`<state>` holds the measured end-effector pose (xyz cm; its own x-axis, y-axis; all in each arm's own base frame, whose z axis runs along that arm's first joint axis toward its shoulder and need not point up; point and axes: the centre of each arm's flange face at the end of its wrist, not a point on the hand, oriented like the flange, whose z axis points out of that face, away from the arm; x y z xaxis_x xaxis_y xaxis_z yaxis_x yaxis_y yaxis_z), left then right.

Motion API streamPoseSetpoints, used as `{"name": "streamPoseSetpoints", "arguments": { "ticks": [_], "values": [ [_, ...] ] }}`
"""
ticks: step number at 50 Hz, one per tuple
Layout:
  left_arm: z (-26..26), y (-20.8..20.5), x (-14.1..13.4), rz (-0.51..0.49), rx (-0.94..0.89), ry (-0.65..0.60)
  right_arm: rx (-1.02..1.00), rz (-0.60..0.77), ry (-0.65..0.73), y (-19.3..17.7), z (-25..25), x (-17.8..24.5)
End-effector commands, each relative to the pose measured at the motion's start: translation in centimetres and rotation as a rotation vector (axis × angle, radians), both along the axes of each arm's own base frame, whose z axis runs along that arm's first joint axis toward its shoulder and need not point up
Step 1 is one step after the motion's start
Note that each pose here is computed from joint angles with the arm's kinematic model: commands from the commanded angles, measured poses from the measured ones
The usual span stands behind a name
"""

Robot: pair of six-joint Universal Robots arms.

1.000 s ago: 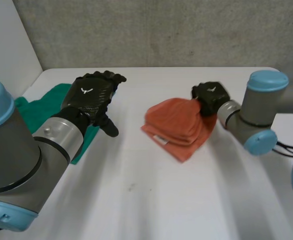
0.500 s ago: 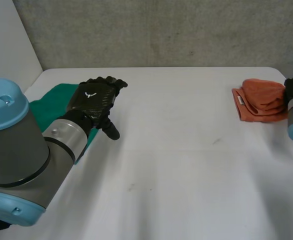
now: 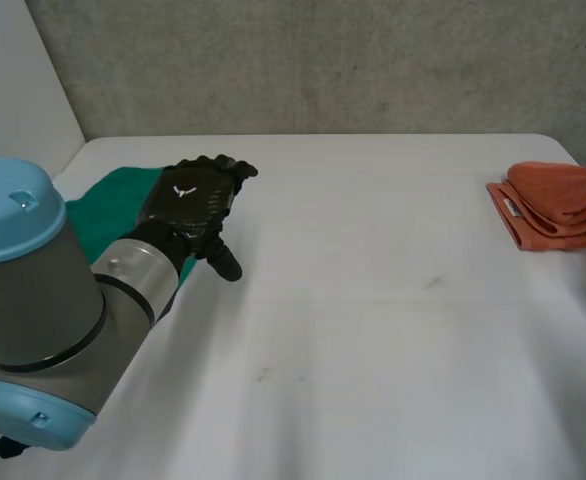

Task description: Fold the laundry.

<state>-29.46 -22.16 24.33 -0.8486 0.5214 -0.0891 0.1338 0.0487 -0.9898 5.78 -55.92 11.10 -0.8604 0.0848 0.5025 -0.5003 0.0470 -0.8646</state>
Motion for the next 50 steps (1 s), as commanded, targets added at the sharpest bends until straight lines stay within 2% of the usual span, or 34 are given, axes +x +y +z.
{"name": "streamPoseSetpoints", "arguments": {
  "ticks": [1,8,15,19,21,26,31,34,38,39,42,46,50],
  "values": [
    [-0.4,-0.1,-0.2,-0.002,0.010,-0.006,0.012,-0.015,0.047,0.0,-0.4,-0.8],
    [-0.3,-0.1,-0.2,-0.002,0.009,-0.004,0.050,0.002,0.079,0.5,0.3,-0.1],
    [-0.1,0.1,0.0,0.000,0.010,-0.002,0.269,0.019,0.108,3.9,2.4,0.1],
    [0.5,0.2,0.3,0.005,-0.003,0.006,0.353,0.017,0.178,6.0,4.3,0.0],
    [0.8,0.2,0.4,0.009,-0.009,0.010,0.373,-0.025,0.220,6.8,5.5,-1.5],
    [1.5,0.0,0.9,0.023,-0.025,0.023,0.303,-0.136,0.255,7.6,9.9,-4.3],
    [2.4,-0.1,1.7,0.046,-0.048,0.035,0.161,-0.175,0.272,8.3,14.8,-4.4],
    [3.3,-0.3,2.3,0.061,-0.073,0.047,0.084,-0.145,0.256,9.0,16.7,-2.7],
    [4.4,-0.8,3.1,0.088,-0.104,0.061,-0.048,0.027,0.156,11.6,20.1,3.9],
    [4.8,-1.0,3.4,0.098,-0.116,0.065,-0.081,0.110,0.101,13.0,21.1,6.4],
    [5.2,-1.4,4.0,0.117,-0.127,0.070,-0.083,0.242,0.016,15.4,21.4,9.8],
    [5.5,-2.4,5.1,0.159,-0.136,0.069,-0.063,0.492,-0.116,21.3,22.0,15.8],
    [5.6,-3.9,6.6,0.218,-0.149,0.057,0.034,0.722,-0.175,27.9,19.1,21.6]
  ]
}}
